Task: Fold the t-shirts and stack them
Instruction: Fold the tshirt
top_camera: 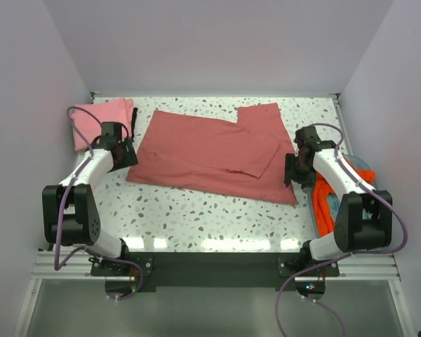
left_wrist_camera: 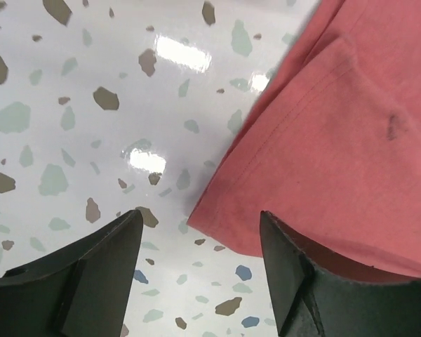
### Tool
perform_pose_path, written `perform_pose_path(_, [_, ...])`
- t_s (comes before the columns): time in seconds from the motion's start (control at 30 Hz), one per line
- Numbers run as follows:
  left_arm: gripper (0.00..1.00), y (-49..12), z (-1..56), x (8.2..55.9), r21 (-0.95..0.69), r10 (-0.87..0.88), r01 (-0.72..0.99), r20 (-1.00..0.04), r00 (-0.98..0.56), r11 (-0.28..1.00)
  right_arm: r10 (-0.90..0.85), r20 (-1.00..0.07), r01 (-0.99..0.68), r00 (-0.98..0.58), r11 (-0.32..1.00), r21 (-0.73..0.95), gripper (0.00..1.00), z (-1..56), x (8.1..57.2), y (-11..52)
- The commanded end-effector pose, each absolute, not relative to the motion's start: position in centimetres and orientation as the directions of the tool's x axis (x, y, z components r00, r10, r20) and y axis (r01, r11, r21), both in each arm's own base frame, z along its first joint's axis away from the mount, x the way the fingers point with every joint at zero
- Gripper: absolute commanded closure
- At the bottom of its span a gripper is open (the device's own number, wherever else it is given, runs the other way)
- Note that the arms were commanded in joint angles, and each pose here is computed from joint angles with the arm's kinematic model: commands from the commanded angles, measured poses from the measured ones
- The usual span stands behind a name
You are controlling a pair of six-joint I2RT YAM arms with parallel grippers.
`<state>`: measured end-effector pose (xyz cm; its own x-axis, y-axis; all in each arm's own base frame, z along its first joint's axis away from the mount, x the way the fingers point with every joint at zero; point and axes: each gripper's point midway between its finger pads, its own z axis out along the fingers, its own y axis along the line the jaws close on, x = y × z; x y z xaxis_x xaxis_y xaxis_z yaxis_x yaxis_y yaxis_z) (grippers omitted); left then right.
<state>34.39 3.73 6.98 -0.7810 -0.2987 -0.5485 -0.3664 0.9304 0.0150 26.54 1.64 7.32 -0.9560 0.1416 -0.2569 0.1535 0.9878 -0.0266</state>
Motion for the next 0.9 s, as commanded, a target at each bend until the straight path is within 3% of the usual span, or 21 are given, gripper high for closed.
perform_pose_path(0.0, [0.27, 3.4, 10.9, 36.6, -0.015, -0.300, -0.378, -0.640, -0.708, 0.926, 0.161, -0.310, 0.164, -0.937, 0.986, 0.016, 0.42, 9.3, 27.3, 2.1])
perform_pose_path(0.43, [0.29, 0.7, 7.3, 40.4, -0.038, -0.247, -0.281, -0.598, -0.763, 0.959, 0.206, -0.345, 0.187, -0.916, 0.978, 0.088, 0.53, 7.3, 32.3, 3.5])
perform_pose_path(0.6, [0.32, 0.7, 4.9, 40.2, -0.013, -0.235, -0.273, -0.554, -0.799, 0.962, 0.206, -0.303, 0.194, -0.930, 0.978, 0.072, 0.56, 5.0, 32.6, 3.5])
perform_pose_path(0.87, [0.51, 0.5, 2.8, 39.8, -0.013, -0.236, -0.269, -0.522, -0.820, 0.963, 0.187, -0.267, 0.185, -0.945, 0.982, 0.034, 0.62, 3.1, 32.6, 3.0])
